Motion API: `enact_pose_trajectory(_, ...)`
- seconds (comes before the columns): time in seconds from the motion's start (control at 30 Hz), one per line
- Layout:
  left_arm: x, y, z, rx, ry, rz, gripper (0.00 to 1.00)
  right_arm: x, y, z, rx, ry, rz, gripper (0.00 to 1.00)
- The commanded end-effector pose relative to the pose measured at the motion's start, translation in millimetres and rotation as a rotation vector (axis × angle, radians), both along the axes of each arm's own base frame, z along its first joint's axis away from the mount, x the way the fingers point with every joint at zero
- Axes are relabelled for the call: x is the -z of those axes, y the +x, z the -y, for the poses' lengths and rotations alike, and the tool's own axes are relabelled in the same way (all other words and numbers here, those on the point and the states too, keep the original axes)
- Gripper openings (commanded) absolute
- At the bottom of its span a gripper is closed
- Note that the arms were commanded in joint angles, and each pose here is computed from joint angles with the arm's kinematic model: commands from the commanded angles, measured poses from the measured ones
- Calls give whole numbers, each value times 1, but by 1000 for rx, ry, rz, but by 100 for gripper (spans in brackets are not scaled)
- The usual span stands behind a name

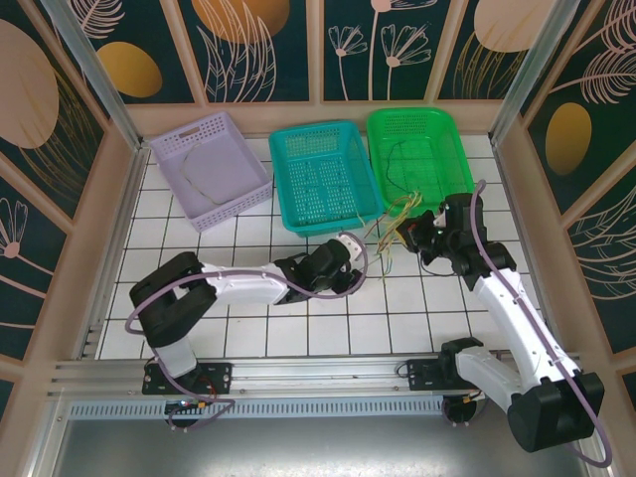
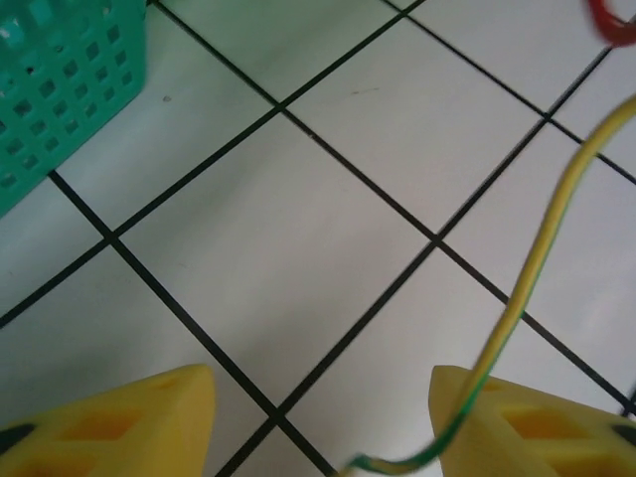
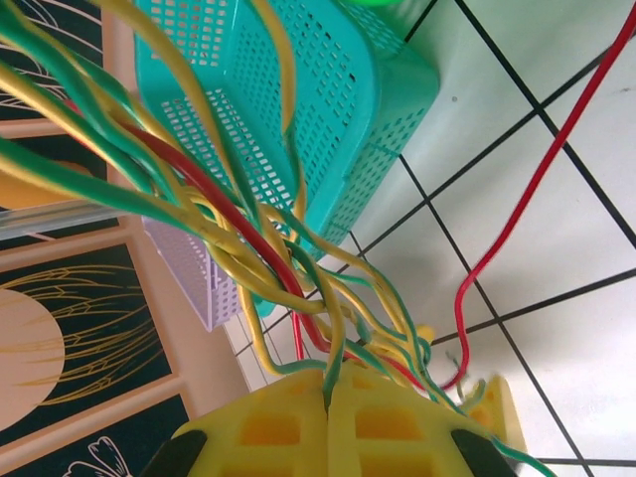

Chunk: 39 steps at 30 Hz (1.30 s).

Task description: Untangle the cables

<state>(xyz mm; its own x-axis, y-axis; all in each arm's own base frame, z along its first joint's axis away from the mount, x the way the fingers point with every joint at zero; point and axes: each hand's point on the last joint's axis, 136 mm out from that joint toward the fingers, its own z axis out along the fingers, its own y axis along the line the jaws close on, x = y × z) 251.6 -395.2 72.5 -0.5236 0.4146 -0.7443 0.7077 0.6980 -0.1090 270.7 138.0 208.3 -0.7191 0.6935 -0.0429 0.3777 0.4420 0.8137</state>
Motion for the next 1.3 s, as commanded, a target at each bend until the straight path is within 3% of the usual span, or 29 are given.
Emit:
enact_pose_trajectory(0.0, -20, 17, 13, -11, -16, 112, 34, -23, -2, 0, 3, 31, 34, 0)
enact_pose_trajectory(0.13, -21, 16, 4, -23, -1, 124, 0, -26, 6, 14, 47, 5, 49, 0)
enact_pose_trajectory(0.53, -45, -41, -66, 42, -18, 66, 0, -31, 45, 99, 296, -168, 70, 0)
enact_pose_trajectory(0.93, -60, -55, -76, 35, -66, 10, 0, 10, 35, 111, 317, -240, 4, 0)
enact_pose_trajectory(1.07, -44, -62, -74, 90, 3, -33, 0, 33, 19, 124, 357, -307, -58, 0)
enact_pose_trajectory(1.27, -13, -51, -91, 84, 246, -21, 0, 65, -1, 166, 481, -367, -156, 0)
